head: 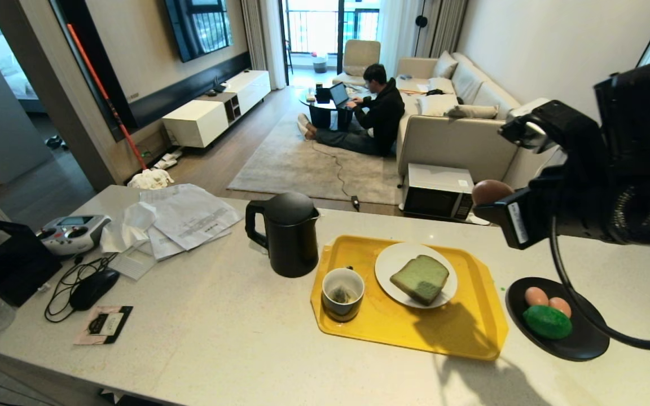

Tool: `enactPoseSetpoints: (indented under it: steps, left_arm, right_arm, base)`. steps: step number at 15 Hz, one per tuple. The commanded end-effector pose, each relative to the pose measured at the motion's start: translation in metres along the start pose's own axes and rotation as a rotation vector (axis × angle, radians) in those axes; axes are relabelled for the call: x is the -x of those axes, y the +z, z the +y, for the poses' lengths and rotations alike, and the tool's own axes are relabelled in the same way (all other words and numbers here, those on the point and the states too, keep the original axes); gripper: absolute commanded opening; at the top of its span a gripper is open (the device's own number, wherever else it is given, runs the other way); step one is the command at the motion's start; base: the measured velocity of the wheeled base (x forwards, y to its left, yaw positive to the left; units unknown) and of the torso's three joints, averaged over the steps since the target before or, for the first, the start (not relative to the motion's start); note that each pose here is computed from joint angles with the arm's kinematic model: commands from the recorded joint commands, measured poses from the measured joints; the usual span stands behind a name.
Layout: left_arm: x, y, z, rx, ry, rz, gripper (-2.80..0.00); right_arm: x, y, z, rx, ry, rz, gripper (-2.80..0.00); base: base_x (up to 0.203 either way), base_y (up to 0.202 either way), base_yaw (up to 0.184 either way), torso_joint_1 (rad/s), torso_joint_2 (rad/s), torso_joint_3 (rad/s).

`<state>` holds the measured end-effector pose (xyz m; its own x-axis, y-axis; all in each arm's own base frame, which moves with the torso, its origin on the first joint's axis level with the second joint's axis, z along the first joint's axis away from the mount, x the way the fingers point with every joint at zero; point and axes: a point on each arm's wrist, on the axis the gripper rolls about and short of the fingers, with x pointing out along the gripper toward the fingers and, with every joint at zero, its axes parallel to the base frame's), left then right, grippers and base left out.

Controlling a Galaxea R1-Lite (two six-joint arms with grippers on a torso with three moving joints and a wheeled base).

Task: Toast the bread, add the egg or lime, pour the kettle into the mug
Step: Put the egg in the bowl

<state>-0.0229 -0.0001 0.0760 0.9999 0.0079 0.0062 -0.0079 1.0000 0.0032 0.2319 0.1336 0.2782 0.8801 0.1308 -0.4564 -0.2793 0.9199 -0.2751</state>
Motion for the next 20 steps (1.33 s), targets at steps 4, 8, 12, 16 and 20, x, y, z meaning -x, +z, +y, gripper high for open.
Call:
enactPoseSetpoints:
  steps: [4,8,12,16,20]
  left_arm:
    - [0.0,0.0,0.0,0.0,0.0,0.0,-2.8]
    - [0.0,0.0,0.0,0.0,0.0,-0.002,-2.8]
    - [0.0,0.0,0.0,0.0,0.0,-0.002,-2.8]
    - [0.0,0.0,0.0,0.0,0.001,-0.001,-2.8]
    - [0.0,0.0,0.0,0.0,0.001,-0.001,-2.8]
  right_arm:
    - [-0.089,0.001,0.033,0.159,0.004,0.211,-2.8]
    - [-0.122,0.0,0.045,0.26,0.023,0.251,-2.8]
    - [-0.129,0.018,0.046,0.275,0.01,0.199,-2.8]
    - [-0.156,0.027,0.053,0.302,-0.067,0.227,-2.8]
    - [-0.203,0.007,0.059,0.382,-0.135,0.355,-2.8]
  base:
    - [0.0,0.0,0.0,0.0,0.0,0.0]
    - [0.0,0.0,0.0,0.0,0.0,0.0]
    - [0.0,0.0,0.0,0.0,0.0,0.0]
    - [0.0,0.0,0.0,0.0,0.0,0.0]
    - [0.0,0.0,0.0,0.0,0.0,0.0]
